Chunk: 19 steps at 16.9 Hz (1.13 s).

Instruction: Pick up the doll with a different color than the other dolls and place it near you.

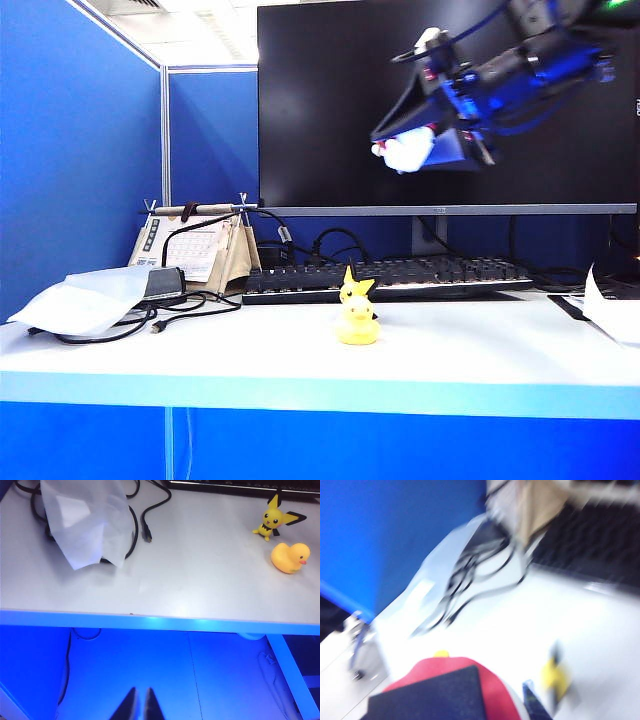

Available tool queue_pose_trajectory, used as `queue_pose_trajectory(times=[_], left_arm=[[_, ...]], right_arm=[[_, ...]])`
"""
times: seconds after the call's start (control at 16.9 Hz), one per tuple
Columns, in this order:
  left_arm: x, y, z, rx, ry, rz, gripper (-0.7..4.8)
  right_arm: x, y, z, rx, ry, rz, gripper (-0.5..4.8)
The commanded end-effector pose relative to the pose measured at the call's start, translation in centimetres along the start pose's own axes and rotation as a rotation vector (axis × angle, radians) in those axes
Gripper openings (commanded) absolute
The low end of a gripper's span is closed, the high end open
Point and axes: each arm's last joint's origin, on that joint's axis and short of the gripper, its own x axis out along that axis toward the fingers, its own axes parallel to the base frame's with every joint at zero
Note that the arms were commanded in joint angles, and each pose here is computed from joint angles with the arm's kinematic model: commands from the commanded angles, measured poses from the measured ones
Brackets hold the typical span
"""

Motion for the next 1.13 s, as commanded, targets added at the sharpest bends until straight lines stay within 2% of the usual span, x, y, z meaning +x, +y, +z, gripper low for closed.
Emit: queue_pose_trajectory(times=[0.06, 0.47, 0.77, 0.95, 1.13], left_arm=[[0.0, 0.0, 0.0, 0.0, -0.004, 0.003, 0.3], [0.0, 0.0, 0.0, 0.0, -0.005, 0.004, 0.3], [0.0, 0.0, 0.0, 0.0, -0.004, 0.003, 0.3], [0.0, 0.0, 0.0, 0.0, -0.004, 0.003, 0.3], [0.0, 0.0, 0.0, 0.0, -0.004, 0.003, 0.3]], right_arm=[[-1.6, 1.6, -1.9, -0.028, -0.024, 0.034, 1.75], [-3.0, 3.4, -9.6, 0.03, 0.05, 0.065, 1.75], [-1.6, 4.3, -12.2, -0.009, 0.061, 0.029, 1.75], [-0.8, 3.7, -12.5, 0.005, 0.051, 0.002, 1.75], [1.0, 1.8, -14.3, 0.07, 0.096, -0.001, 1.75]])
